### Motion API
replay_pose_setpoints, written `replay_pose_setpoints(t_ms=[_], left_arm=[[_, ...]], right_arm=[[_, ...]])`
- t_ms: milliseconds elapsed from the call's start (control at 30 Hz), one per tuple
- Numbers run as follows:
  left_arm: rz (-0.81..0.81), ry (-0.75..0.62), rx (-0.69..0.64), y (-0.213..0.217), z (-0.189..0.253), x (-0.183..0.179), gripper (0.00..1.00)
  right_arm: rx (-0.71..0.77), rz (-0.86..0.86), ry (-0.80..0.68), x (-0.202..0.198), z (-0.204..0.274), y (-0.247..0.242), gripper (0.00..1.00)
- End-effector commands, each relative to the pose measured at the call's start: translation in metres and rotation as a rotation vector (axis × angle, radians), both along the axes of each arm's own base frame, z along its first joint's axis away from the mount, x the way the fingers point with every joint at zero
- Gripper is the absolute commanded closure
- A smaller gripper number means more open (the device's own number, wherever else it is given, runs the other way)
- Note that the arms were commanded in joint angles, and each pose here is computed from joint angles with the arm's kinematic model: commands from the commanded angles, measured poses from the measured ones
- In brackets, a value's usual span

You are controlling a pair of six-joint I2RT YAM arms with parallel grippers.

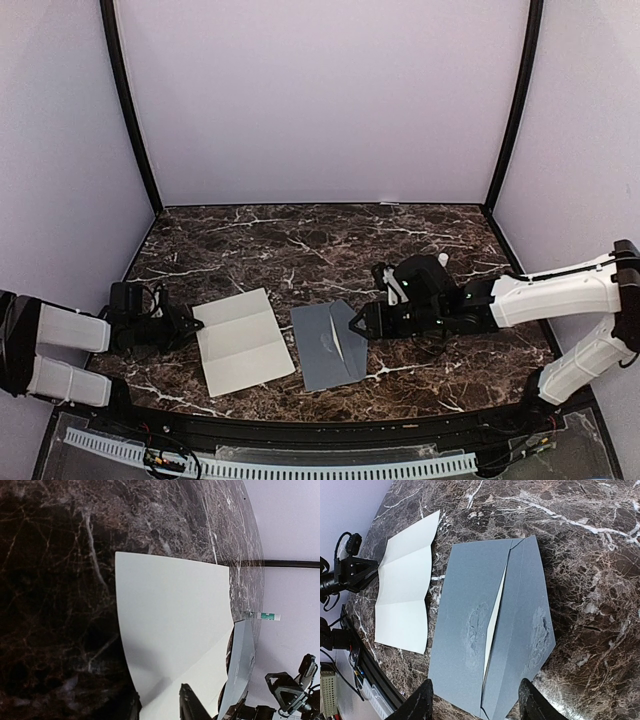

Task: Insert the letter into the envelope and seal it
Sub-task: Pick up the letter from the center of the board.

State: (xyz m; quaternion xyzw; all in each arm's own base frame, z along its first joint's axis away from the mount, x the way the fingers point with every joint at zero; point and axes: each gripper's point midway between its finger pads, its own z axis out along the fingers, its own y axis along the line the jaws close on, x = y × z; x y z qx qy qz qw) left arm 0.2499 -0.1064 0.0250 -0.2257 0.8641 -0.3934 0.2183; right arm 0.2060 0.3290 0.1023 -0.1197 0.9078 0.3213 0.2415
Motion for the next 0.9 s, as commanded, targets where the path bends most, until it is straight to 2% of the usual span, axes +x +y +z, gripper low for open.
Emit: replay_pose_setpoints(t_ms=[0,100,333,533,667,867], left_arm=[[0.008,0.018,0.000,0.002,-0.007,-0.005,0.78],[0.010,0.012,-0.003,0.002,-0.005,-0.003,0.86],[0.002,-0.015,-0.023,-0.001,0.002,0.001,0.99],[-0.018,-0.074,-0.064,-0.007,0.021,0.006,1.00],[-0.035,-0.165,-0.078,-0.010,0.054,0.017,1.00],[-0.147,-0.359,-0.087,-0.022,0.134,0.033,1.00]], right_arm=[[0.024,0.007,-0.022,0.007,0.010,0.008,0.46],[0.023,0.008,-0.022,0.007,0.010,0.009,0.46],[0.021,0.002,-0.027,0.008,0.012,0.009,0.46],[0.013,-0.012,-0.034,0.010,0.014,0.006,0.46],[0.025,-0.033,-0.073,0.013,0.027,0.000,0.46],[0.112,-0.027,-0.181,0.014,0.067,-0.005,0.43]])
